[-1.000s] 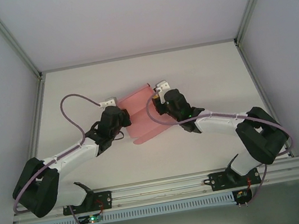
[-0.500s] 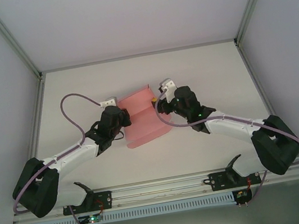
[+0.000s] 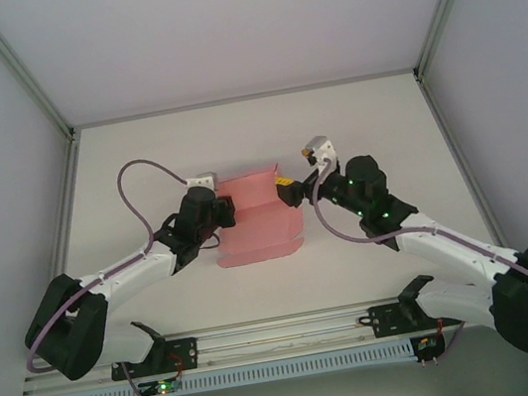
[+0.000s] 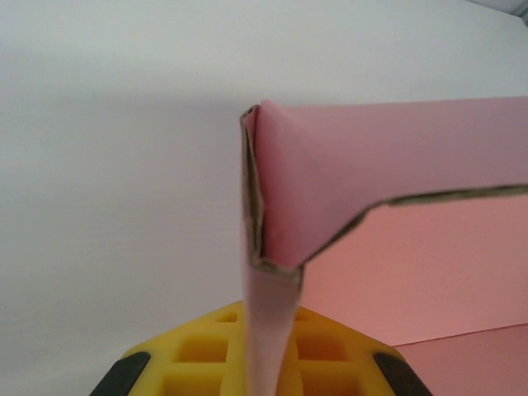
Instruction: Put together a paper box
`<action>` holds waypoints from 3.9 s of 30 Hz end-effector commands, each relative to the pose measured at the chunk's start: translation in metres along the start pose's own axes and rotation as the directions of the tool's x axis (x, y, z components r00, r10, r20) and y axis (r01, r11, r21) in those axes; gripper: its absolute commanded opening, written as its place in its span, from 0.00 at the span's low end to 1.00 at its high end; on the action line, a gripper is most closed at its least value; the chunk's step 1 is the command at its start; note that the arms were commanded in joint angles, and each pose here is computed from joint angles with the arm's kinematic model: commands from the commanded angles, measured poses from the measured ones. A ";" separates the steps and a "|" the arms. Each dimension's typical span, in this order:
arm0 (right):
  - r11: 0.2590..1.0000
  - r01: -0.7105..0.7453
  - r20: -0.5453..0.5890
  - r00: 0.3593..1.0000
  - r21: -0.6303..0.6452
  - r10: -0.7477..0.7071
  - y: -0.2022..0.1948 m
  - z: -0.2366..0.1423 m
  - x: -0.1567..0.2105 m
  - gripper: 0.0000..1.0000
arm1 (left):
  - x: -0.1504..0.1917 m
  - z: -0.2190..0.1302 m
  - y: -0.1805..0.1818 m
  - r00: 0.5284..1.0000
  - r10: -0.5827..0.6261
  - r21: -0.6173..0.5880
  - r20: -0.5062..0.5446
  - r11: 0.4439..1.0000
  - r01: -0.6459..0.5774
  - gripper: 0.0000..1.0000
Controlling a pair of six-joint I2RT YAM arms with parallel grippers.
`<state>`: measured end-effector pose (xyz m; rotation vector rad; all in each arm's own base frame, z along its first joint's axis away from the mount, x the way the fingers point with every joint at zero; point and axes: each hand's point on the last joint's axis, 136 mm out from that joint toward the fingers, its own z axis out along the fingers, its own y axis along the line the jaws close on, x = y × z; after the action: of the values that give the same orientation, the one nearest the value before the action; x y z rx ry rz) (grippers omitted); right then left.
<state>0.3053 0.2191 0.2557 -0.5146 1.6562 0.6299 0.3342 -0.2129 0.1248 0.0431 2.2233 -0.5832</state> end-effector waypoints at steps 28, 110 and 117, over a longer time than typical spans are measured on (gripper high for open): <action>0.928 -0.036 0.077 0.997 0.370 0.009 -0.063 -0.100 0.018 0.98 | 0.053 0.025 -0.038 0.235 0.907 0.537 -0.349 0.399 -0.744 0.00; 0.899 -0.053 -0.329 0.938 -0.435 -0.104 0.004 0.066 0.071 0.94 | -0.013 -0.091 -0.022 0.967 0.196 -0.118 -0.164 0.969 -0.216 1.00; 0.910 -0.051 -0.532 0.824 -0.412 -0.195 0.005 0.096 0.133 0.91 | -0.009 -0.109 0.005 0.979 0.169 -0.212 -0.116 0.959 -0.191 1.00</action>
<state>0.3722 0.2834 0.1421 -1.0464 1.9648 0.8034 0.2609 -0.1720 0.1868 0.2401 2.3675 -0.2700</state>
